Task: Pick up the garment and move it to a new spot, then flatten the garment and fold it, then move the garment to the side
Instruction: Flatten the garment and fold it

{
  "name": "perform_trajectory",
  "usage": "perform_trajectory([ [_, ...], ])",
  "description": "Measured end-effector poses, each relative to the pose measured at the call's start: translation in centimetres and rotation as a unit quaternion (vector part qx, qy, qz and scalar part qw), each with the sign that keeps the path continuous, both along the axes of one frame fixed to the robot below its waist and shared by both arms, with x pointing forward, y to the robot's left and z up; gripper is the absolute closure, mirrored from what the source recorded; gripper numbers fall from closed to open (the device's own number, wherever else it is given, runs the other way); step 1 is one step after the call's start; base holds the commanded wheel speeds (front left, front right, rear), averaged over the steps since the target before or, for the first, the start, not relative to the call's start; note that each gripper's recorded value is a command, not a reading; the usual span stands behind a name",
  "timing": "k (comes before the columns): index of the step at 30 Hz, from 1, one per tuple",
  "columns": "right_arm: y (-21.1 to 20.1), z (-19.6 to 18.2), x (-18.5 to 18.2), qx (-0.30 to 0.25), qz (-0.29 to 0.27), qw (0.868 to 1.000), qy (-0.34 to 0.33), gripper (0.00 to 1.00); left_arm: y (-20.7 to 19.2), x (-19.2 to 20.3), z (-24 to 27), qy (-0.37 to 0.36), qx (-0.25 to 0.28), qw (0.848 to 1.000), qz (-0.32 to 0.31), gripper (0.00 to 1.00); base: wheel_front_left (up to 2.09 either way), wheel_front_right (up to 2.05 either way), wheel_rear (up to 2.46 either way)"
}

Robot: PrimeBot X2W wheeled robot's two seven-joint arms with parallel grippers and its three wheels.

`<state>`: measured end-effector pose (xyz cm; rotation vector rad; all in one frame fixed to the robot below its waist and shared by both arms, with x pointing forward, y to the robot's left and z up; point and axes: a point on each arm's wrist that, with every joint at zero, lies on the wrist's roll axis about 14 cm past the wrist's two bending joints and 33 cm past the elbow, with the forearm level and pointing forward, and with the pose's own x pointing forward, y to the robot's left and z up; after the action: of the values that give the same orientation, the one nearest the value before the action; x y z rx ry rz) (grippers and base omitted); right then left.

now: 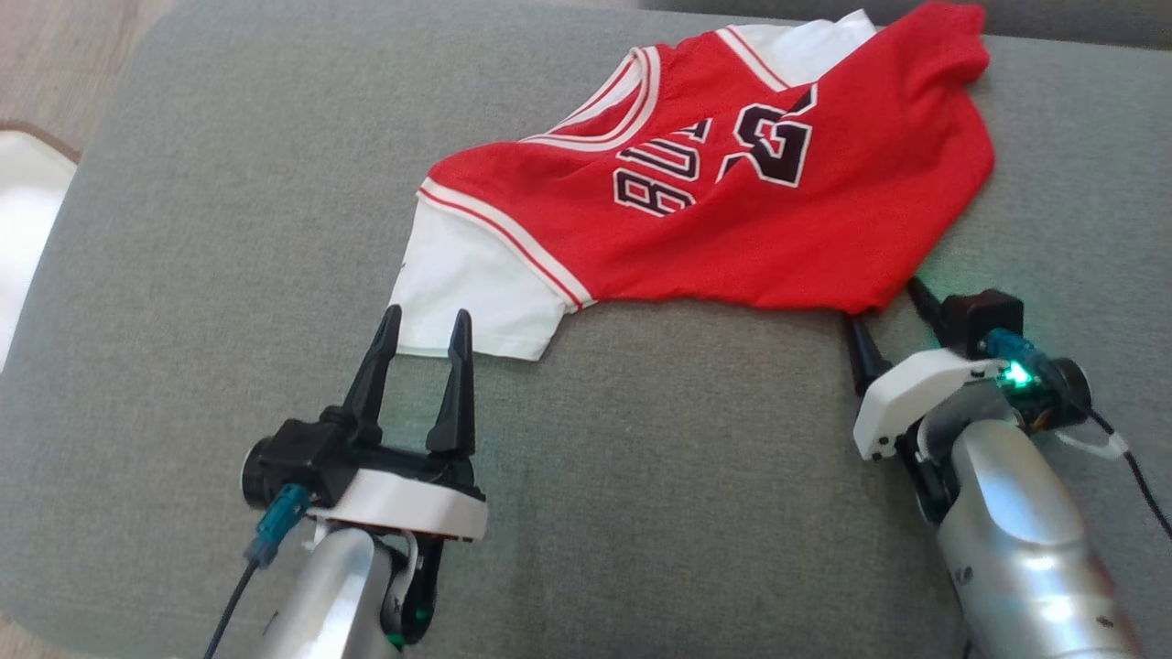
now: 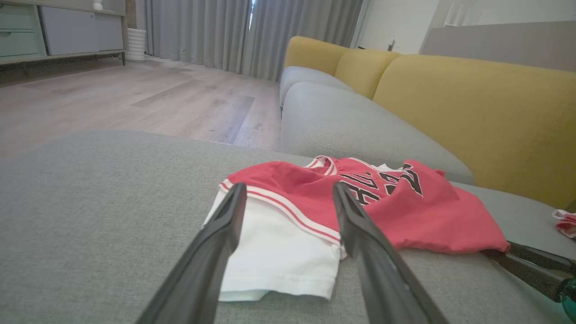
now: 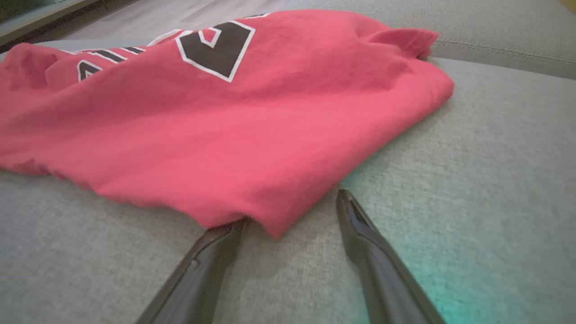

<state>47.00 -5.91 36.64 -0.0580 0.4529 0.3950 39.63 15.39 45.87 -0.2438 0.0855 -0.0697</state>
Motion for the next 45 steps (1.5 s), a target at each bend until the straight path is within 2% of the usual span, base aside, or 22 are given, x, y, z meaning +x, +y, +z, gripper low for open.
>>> perform_trajectory([
  [5, 0.3, -0.3, 0.8, 0.006, -0.002, 1.000, -0.001, 0.00, 0.1, 0.1, -0.3, 0.004, 0.002, 1.000, 0.001, 0.00, 0.00, 0.00, 0.00],
  [7, 0.1, -0.3, 0.9, 0.003, -0.003, 1.000, -0.002, 0.61, 0.1, 0.1, -0.3, 0.004, 0.002, 1.000, 0.000, 0.00, 0.00, 0.00, 0.00],
  [8, -0.3, -0.1, 1.1, -0.002, -0.007, 1.000, -0.006, 1.00, -0.1, 0.1, -0.2, 0.002, 0.001, 1.000, -0.002, 0.00, 0.00, 0.00, 0.00],
  [16, -4.0, 0.8, 0.3, -0.038, -0.037, 0.998, -0.025, 1.00, -1.1, 0.7, 1.1, -0.017, -0.005, 1.000, -0.015, 0.00, 0.00, 0.00, 0.00],
  [21, -7.2, 2.1, -0.5, -0.084, -0.054, 0.994, -0.050, 1.00, -2.4, 0.9, 2.0, -0.031, -0.009, 0.999, -0.033, 0.00, 0.00, 0.00, 0.00],
  [27, -12.6, 5.2, -1.4, -0.192, -0.089, 0.974, -0.082, 1.00, -3.3, 0.3, 2.3, -0.035, -0.016, 0.998, -0.043, 0.00, 0.00, 0.00, 0.00],
  [32, -15.7, 7.4, -2.6, -0.255, -0.116, 0.955, -0.099, 1.00, -4.1, -0.1, 2.9, -0.043, -0.025, 0.997, -0.053, 0.00, 0.00, 0.00, 0.00],
  [36, -14.2, 7.1, -2.8, -0.279, -0.085, 0.952, -0.097, 1.00, -4.0, -0.1, 3.0, -0.044, -0.027, 0.997, -0.051, 0.00, 0.00, 0.00, 0.00],
  [41, -9.1, 4.1, -3.2, -0.296, 0.007, 0.953, -0.064, 1.00, -3.5, -0.3, 2.3, -0.034, -0.025, 0.998, -0.044, 0.00, 0.00, 0.00, 0.00],
  [45, -6.6, 2.0, -3.8, -0.303, 0.060, 0.950, -0.043, 1.00, -3.1, -0.5, 1.8, -0.026, -0.023, 0.999, -0.039, 0.00, 0.00, 0.00, 0.00],
])
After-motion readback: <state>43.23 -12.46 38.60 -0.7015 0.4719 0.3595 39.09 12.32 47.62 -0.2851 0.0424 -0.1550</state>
